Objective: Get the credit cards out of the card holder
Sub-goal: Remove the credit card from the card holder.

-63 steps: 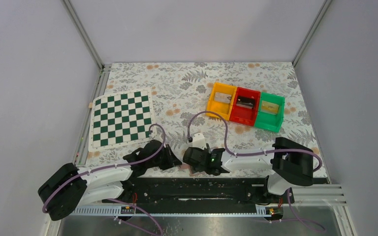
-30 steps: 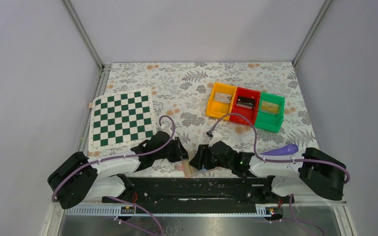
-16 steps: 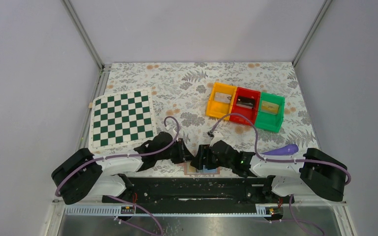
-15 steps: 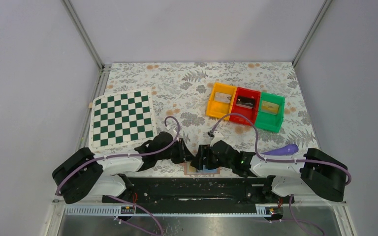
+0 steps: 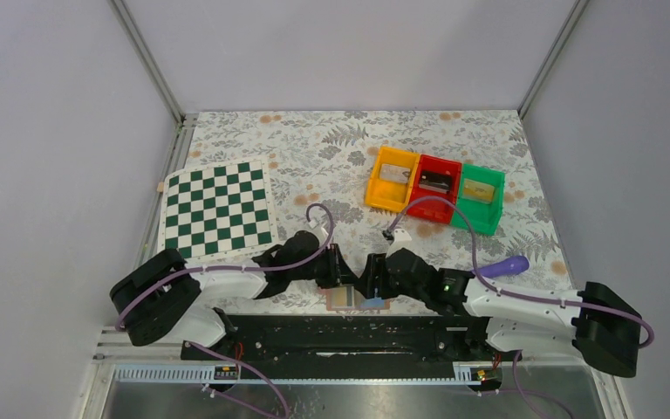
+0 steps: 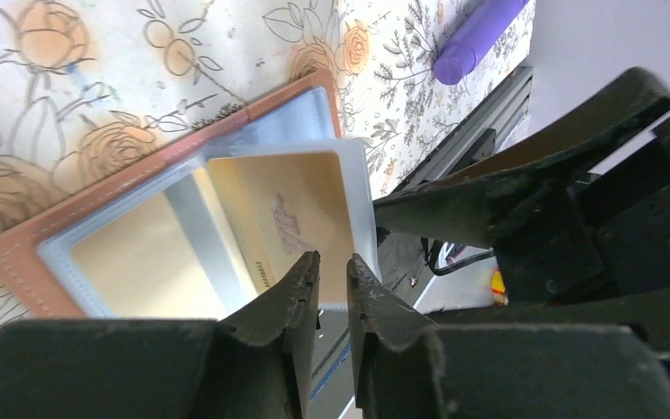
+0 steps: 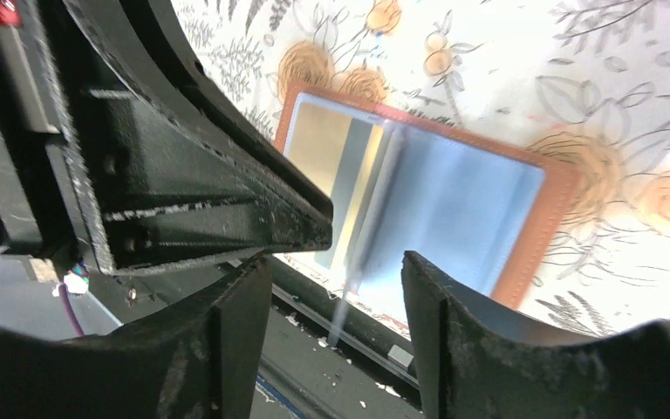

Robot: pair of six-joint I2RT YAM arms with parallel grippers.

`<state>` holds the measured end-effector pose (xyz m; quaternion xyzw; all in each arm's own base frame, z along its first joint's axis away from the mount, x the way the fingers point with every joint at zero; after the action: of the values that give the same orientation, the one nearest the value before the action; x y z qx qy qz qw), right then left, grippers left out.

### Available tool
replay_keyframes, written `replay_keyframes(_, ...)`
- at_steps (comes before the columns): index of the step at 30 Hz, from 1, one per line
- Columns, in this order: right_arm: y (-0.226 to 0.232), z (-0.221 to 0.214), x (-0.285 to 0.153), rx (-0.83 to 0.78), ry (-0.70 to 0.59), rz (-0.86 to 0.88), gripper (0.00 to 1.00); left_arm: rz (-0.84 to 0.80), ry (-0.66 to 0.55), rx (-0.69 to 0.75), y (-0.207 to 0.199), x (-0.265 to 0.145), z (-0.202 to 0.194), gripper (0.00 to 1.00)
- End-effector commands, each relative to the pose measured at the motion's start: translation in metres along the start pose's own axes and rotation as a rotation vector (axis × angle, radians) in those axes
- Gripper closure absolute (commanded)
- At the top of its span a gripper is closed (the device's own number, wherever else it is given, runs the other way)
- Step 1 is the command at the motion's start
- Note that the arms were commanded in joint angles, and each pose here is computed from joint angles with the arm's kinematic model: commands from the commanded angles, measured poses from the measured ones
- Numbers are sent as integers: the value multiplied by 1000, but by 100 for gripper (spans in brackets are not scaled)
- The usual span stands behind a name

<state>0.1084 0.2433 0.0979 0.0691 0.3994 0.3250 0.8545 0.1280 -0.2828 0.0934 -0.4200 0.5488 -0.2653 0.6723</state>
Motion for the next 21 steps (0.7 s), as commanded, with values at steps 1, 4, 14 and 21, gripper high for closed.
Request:
replay_keyframes(1,-14,22,-15,-18,-88,-116,39,-84,55,50,-29,8,-5,81)
replay_keyframes(4,-21,23,-23,-37,-84,-159,43,-55,26,39,-22,9,-2,81)
replay_keyframes(14,-31,19,-13,-57,13,-137,44,86,-62,34,5,7,6,73)
replay_keyframes(21,-35,4,4,-21,69,-50,55,113,-78,41,14,12,8,69)
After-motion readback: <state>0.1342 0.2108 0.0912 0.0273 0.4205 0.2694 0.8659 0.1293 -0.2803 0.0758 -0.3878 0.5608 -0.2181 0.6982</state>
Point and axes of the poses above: each gripper's point midway between its finger pads, its own x axis out along the fingers, its own y axis along the line the jaws close on, z = x × y, the point moved 5 cm from there along -x, back along the fingers, and after that the axes turned 15 degrees about -x, right-handed, at the moved point
